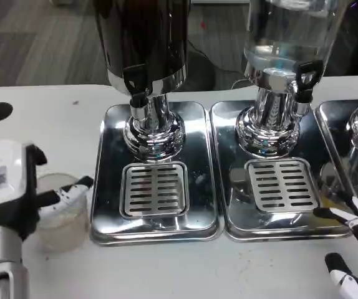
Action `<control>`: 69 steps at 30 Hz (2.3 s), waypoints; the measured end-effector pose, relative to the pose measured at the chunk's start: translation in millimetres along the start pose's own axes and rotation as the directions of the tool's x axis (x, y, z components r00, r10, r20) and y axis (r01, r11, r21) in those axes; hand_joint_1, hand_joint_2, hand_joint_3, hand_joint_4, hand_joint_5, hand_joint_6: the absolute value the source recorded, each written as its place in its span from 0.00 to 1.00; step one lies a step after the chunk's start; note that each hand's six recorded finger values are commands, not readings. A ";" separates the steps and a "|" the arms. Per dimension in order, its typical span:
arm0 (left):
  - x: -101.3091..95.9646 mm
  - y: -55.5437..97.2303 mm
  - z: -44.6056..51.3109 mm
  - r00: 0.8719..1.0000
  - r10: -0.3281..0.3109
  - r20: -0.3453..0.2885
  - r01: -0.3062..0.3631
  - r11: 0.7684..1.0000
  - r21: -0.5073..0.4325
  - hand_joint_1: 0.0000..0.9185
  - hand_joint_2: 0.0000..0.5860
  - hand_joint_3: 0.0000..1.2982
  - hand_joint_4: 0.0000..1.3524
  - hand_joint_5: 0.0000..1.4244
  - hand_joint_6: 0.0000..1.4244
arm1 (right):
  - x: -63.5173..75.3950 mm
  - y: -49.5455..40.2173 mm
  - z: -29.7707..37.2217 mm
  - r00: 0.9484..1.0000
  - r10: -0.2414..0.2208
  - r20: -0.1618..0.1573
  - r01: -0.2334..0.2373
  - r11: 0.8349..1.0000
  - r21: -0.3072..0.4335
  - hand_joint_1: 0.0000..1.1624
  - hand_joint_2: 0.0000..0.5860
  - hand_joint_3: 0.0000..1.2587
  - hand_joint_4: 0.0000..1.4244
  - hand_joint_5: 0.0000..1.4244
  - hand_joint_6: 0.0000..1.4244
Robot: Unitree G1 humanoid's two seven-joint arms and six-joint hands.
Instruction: Grasp the cup under the faucet to collect the drink, then remove the cup.
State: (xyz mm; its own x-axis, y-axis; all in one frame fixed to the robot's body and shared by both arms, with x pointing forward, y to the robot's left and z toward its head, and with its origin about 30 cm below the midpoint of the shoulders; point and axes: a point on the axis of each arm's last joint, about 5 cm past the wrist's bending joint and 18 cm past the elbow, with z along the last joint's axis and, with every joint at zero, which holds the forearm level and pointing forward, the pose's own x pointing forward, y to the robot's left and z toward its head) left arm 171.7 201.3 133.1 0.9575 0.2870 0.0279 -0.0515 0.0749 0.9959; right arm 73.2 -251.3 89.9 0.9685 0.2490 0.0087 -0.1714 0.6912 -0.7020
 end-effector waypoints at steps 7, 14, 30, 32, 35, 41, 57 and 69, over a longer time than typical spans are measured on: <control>-0.5 2.7 -0.2 1.000 0.008 0.008 -0.008 1.000 -0.020 0.34 0.18 0.40 0.48 0.61 0.73 | 0.4 0.8 -0.3 1.000 0.004 0.000 -0.004 1.000 0.002 0.36 0.74 0.17 0.00 0.00 0.00; -0.9 2.4 -0.2 1.000 0.005 0.015 -0.005 1.000 -0.019 0.19 0.06 0.33 0.39 0.54 0.69 | 0.3 0.8 -0.6 1.000 0.004 -0.002 -0.004 1.000 0.002 0.36 0.74 0.17 0.00 0.00 0.00; -39.8 33.0 -12.6 0.997 -0.003 0.072 0.005 1.000 -0.028 0.00 0.00 0.05 0.00 0.12 0.39 | 1.4 3.4 -1.8 1.000 0.011 -0.005 -0.011 1.000 0.015 0.35 0.76 0.17 0.00 0.00 0.00; -43.0 32.4 -15.2 0.998 -0.012 0.065 0.014 1.000 -0.024 0.00 0.00 0.05 0.00 0.11 0.39 | 1.5 3.7 -1.8 1.000 0.012 -0.005 -0.012 1.000 0.016 0.35 0.75 0.17 0.00 0.00 0.00; -48.2 31.3 -19.6 0.998 -0.028 0.050 0.028 0.999 -0.016 0.00 0.00 0.04 0.00 0.11 0.39 | 1.0 4.4 -2.5 1.000 0.015 -0.011 -0.015 1.000 0.019 0.34 0.75 0.17 0.00 0.00 0.00; -54.2 23.3 -23.4 0.997 -0.062 0.036 0.063 0.998 -0.017 0.02 0.01 0.04 0.00 0.12 0.43 | 0.0 5.5 -3.2 1.000 0.018 -0.017 -0.018 1.000 0.024 0.34 0.74 0.17 0.00 0.00 0.00; -49.8 -13.4 -20.5 0.987 -0.161 0.020 0.161 0.987 -0.002 0.24 0.07 0.08 0.10 0.25 0.53 | -12.1 9.5 -5.6 0.999 0.030 -0.045 -0.027 0.998 0.051 0.33 0.73 0.18 0.00 0.00 0.00; -47.5 -14.4 -13.7 0.995 -0.096 0.022 0.096 0.995 0.022 0.32 0.12 0.19 0.24 0.39 0.63 | -18.7 6.9 -12.9 0.997 0.004 -0.072 0.002 0.997 0.081 0.34 0.72 0.18 0.00 0.00 0.00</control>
State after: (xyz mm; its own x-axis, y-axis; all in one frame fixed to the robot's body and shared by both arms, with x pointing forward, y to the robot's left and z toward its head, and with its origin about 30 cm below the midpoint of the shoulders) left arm 123.0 199.6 116.2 0.9640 0.2576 -0.0661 0.0467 0.0807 0.9956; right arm 56.2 -259.9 75.7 0.9783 0.2021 -0.0451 -0.1833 0.7442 -0.6423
